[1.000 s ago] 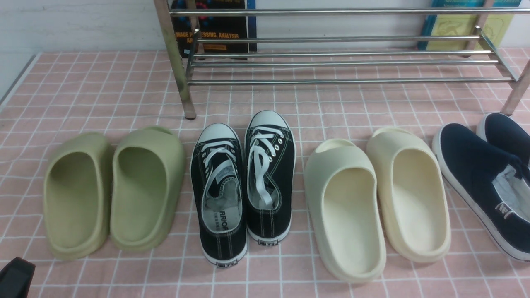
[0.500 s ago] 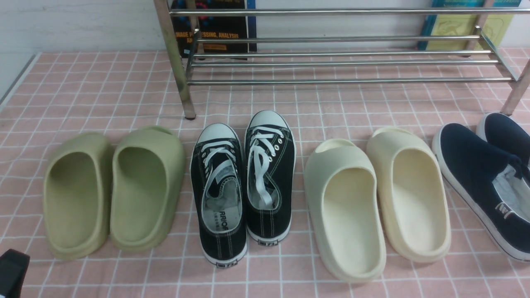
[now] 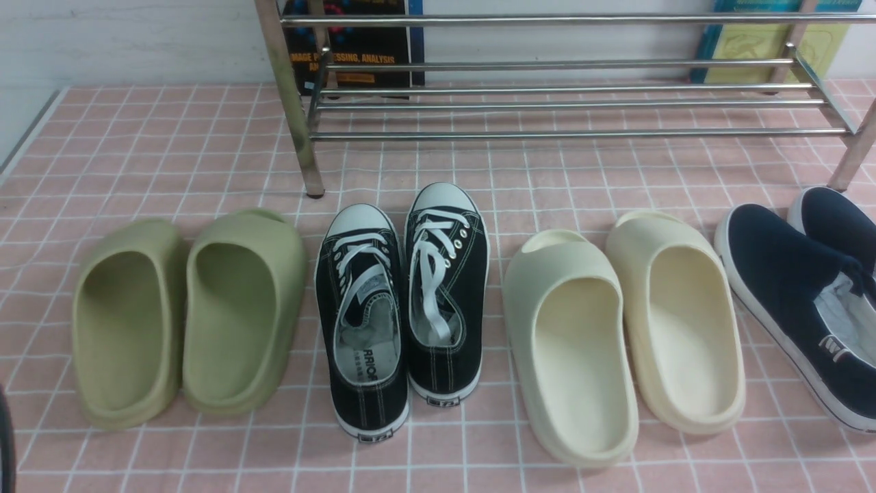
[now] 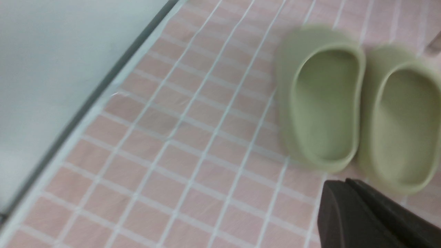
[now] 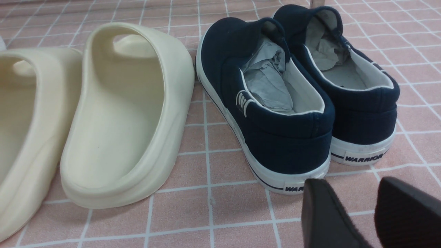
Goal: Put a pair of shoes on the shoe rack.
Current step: Use the left arm to grab the shoe closest to it
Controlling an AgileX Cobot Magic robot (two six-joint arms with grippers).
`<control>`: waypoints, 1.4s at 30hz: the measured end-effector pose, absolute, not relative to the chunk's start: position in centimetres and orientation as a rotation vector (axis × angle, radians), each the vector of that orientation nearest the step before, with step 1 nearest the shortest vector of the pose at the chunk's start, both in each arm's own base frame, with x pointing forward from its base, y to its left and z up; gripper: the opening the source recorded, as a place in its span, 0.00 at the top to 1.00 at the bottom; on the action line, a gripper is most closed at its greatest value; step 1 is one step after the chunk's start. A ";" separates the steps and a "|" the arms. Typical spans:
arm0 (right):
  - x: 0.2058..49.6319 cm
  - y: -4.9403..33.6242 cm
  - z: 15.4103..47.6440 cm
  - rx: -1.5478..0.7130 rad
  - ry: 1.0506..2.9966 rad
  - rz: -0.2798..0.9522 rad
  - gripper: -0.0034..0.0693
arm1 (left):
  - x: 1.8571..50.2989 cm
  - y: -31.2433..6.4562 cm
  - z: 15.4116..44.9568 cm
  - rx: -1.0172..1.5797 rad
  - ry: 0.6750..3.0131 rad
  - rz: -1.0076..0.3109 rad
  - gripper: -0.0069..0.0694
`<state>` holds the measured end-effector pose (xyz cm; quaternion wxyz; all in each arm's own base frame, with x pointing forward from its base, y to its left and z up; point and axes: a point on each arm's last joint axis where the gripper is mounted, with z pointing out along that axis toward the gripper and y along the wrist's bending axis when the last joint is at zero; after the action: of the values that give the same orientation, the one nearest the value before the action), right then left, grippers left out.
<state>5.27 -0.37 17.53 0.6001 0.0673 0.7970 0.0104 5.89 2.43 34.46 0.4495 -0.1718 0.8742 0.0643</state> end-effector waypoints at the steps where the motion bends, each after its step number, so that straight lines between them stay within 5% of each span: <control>1: 5.3 -0.4 17.5 0.156 1.848 0.024 0.62 | 7.1 2.5 35.5 -0.383 2.253 0.212 0.91; 7: 5.3 -0.4 17.5 0.156 1.848 0.024 0.62 | 11.8 0.7 36.4 -0.079 2.445 0.197 0.82; 17: 5.3 -0.4 17.5 0.156 1.848 0.023 0.62 | 19.9 -10.7 30.8 0.396 2.698 -0.044 0.21; 22: 5.3 -0.4 17.5 0.156 1.848 0.023 0.62 | 22.7 -13.9 27.8 0.340 2.699 -0.120 0.10; 28: 5.3 -0.4 17.5 0.156 1.848 0.023 0.62 | 25.6 -15.8 24.2 0.206 2.701 -0.157 0.17; 34: 5.3 -0.4 17.5 0.156 1.848 0.023 0.62 | 27.6 -16.8 20.2 0.095 2.744 -0.110 0.36; 42: 5.3 -0.4 17.5 0.156 1.848 0.023 0.62 | 28.3 -16.2 20.1 0.028 2.723 -0.114 0.83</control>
<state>5.27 -0.37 17.53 0.6001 0.0671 0.7970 0.0101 28.33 -16.20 20.06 0.2065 0.0101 0.9775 -0.0411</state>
